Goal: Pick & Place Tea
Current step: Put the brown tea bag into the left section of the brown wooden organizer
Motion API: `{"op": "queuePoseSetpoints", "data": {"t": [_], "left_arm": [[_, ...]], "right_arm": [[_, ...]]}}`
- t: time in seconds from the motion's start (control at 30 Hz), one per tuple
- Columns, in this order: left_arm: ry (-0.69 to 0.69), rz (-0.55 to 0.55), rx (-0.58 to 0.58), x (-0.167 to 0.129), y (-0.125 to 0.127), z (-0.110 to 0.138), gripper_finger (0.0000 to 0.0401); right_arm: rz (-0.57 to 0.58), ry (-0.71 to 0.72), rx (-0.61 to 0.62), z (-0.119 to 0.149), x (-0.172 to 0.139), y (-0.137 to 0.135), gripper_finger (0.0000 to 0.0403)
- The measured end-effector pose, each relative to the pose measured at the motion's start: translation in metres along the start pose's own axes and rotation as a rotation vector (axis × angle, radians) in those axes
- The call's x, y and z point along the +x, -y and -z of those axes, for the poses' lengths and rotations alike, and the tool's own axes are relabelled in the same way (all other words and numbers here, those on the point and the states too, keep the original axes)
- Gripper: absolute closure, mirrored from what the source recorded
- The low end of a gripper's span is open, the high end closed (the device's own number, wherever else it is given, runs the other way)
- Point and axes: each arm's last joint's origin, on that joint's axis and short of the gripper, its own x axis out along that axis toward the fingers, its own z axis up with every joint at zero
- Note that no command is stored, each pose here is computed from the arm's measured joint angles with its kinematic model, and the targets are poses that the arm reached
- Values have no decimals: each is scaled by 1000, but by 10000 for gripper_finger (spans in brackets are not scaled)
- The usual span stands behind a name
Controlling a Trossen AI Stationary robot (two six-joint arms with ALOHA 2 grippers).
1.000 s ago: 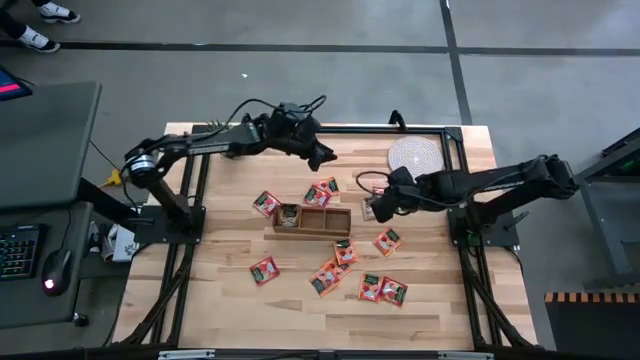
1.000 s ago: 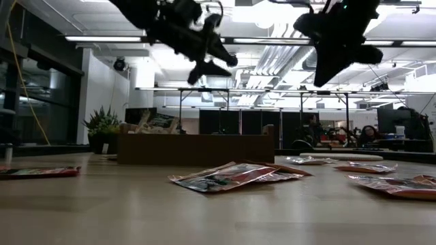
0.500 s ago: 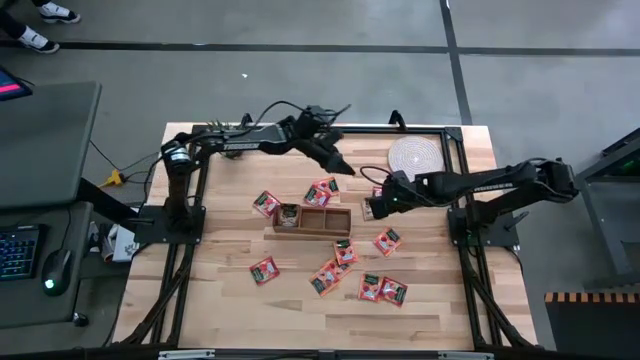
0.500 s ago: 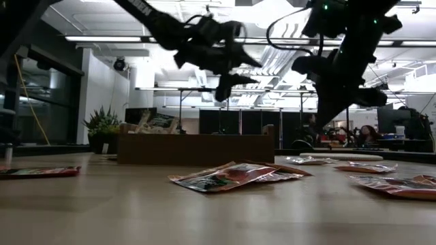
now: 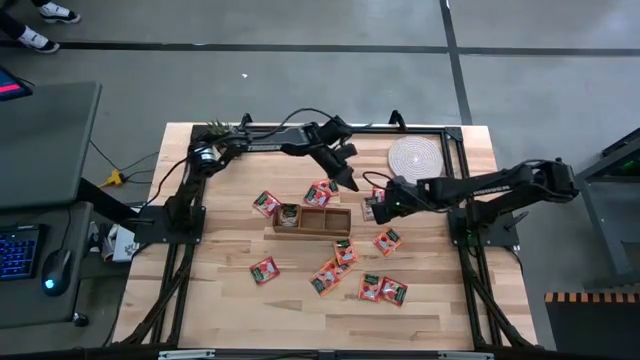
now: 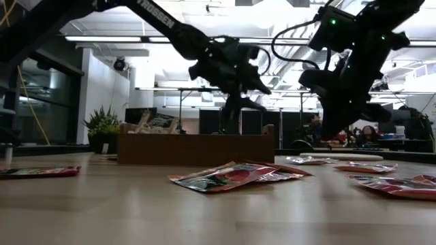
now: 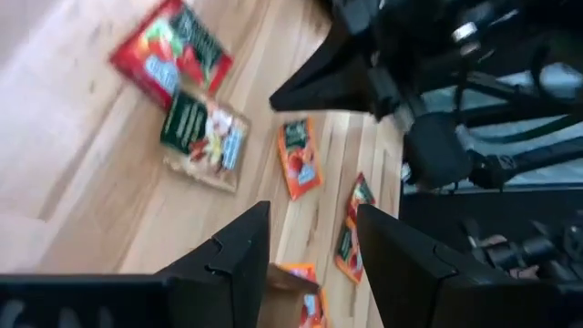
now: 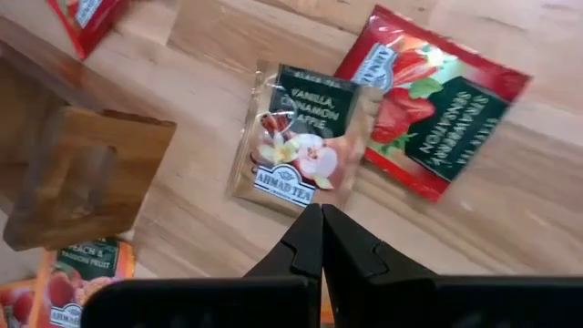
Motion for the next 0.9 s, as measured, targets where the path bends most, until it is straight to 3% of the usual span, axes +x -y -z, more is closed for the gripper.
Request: {"op": "queuePoseSetpoints", "data": {"t": [0.13, 0.47, 0.9], "left_arm": [[-24, 34, 17, 4, -5, 1, 238], [-25, 32, 39, 6, -7, 1, 238], [10, 44, 58, 6, -5, -3, 238]], "right_arm": [[-52, 12, -2, 4, 7, 4, 403], [-135, 77, -146, 11, 20, 14, 403], [-133, 106, -294, 13, 22, 18, 403]]}}
